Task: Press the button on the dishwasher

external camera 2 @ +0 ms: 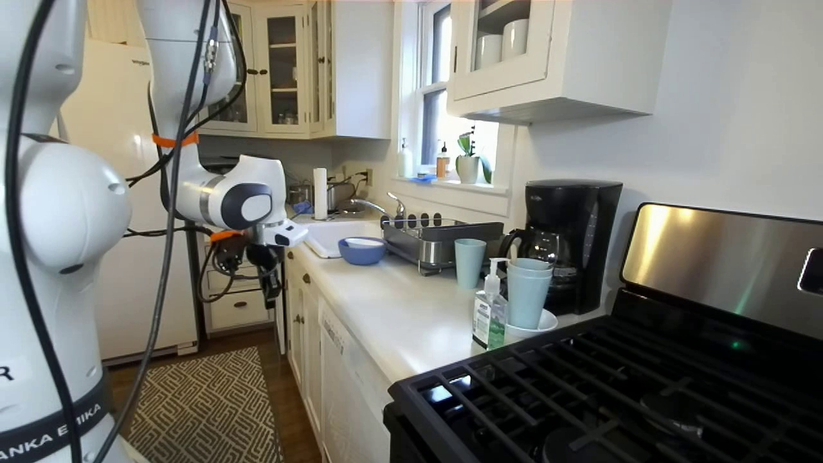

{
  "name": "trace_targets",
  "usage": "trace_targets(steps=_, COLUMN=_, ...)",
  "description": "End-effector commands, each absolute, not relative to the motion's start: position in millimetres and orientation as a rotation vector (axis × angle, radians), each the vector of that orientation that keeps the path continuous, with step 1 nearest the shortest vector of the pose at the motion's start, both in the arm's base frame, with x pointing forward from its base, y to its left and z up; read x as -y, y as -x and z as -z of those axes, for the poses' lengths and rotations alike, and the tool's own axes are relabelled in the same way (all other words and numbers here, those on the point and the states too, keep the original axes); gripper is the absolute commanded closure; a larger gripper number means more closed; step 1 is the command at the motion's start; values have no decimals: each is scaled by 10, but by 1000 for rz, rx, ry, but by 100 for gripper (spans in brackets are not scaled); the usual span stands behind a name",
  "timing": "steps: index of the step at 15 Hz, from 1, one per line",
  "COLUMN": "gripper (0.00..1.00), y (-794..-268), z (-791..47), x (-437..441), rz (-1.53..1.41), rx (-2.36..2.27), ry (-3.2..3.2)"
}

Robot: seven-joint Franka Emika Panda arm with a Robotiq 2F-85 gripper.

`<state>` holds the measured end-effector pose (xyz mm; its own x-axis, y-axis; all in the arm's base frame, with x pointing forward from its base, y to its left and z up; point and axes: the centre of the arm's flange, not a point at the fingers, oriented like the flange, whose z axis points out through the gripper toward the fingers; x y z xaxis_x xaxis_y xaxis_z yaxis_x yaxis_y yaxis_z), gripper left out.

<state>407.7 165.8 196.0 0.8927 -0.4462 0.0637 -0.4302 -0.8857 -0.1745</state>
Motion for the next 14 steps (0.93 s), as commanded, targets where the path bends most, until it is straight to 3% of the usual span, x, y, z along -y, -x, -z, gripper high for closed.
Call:
trace_targets(steps=1, gripper=99, y=-4066, z=-1861, x=-1661, rz=155, rx=-696, ry=2899)
trace_targets(steps=9, gripper=100, y=-4086, z=-1667, x=-1661, rz=150, rx=-717, ry=2896)
trace_targets(steps=14, gripper=100, y=-4366, z=-1357, x=-1741, rz=101, rx=-672, ry=2857)
